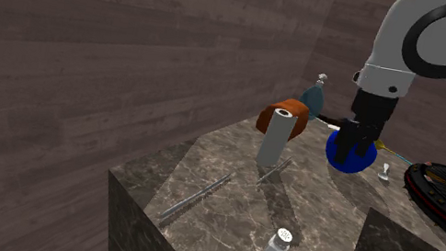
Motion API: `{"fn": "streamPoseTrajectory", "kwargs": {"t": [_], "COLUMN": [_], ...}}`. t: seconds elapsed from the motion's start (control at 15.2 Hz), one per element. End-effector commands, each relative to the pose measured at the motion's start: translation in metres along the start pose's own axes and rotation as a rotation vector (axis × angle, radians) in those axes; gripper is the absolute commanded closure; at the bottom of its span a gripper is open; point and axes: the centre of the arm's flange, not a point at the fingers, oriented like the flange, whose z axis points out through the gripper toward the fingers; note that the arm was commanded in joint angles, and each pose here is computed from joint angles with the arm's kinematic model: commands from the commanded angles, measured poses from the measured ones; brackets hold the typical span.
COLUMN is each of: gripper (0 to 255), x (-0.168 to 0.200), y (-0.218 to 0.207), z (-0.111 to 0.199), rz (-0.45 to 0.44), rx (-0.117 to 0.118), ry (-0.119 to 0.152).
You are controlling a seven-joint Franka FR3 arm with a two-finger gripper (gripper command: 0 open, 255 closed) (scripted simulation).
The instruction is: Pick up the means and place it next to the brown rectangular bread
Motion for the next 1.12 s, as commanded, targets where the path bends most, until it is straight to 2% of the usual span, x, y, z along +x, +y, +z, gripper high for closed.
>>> {"fn": "streamPoseTrajectory", "kwargs": {"t": [0.0,0.53,1.06], "gripper": [0,0,0], "x": [0.0,0.013,0.056], "y": [0.0,-0.09,-0.172], "z": [0.0,0.043,0.082], "rz": [0.0,0.341,0.682], "rx": [0.0,0.034,0.069], "ry": [0.0,0.016,0.033]}}
